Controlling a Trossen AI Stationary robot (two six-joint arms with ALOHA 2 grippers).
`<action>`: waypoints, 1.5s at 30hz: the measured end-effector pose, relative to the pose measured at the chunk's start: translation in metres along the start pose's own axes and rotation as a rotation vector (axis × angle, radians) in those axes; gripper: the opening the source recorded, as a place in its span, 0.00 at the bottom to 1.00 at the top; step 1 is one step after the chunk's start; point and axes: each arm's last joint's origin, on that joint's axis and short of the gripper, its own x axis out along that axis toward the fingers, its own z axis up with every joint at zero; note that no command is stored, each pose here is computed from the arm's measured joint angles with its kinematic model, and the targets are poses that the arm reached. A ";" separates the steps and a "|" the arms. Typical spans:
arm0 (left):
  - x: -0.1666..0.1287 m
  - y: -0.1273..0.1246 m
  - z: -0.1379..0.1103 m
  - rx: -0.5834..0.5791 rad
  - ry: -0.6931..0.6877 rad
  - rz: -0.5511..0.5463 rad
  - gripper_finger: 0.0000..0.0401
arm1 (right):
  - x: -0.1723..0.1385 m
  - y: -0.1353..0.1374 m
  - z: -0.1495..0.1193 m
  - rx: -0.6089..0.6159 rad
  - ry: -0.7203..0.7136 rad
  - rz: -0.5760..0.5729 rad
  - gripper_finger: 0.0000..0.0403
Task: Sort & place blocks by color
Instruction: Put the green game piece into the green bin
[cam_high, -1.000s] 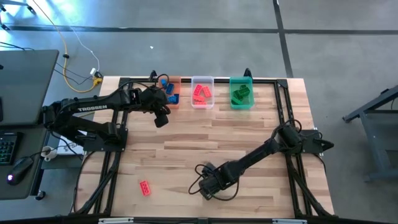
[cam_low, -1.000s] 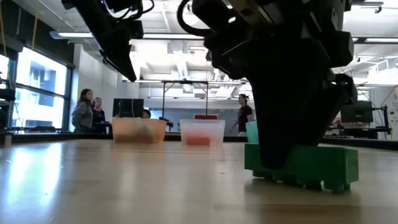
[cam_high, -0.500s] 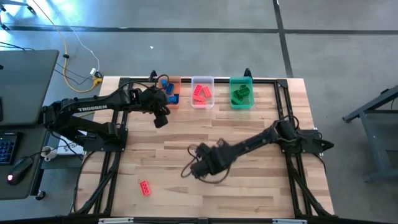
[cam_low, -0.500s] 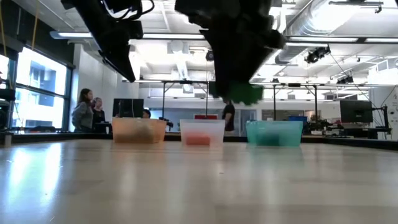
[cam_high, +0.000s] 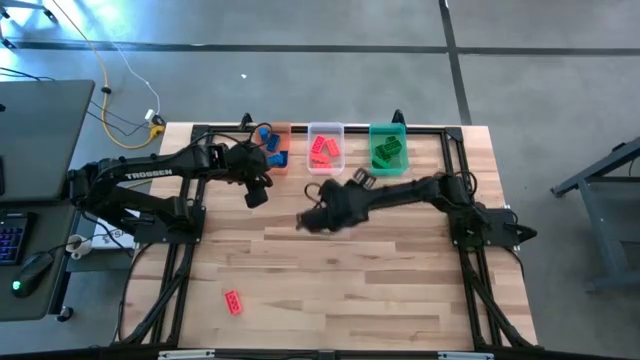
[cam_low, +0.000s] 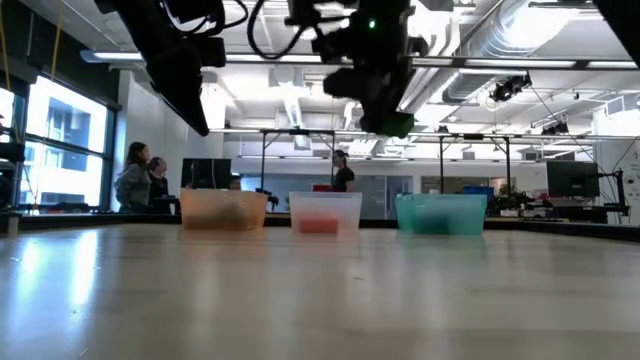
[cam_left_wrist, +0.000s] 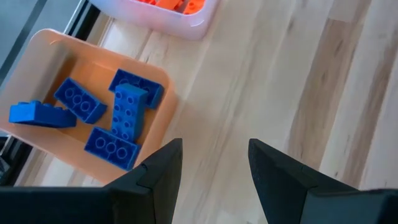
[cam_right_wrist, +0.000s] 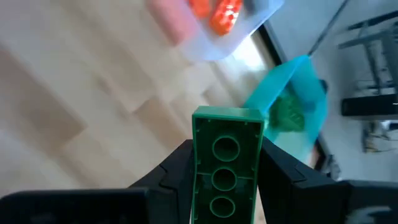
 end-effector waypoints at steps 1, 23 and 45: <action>0.000 -0.001 0.000 0.006 -0.001 -0.004 0.42 | 0.006 -0.005 0.004 -0.010 0.007 -0.013 0.27; -0.007 -0.033 -0.008 0.142 0.043 -0.081 0.42 | 0.126 -0.135 0.061 -0.046 0.268 -0.171 0.27; -0.007 -0.034 -0.009 0.164 0.049 -0.076 0.42 | 0.170 -0.187 0.059 0.134 0.457 -0.010 0.27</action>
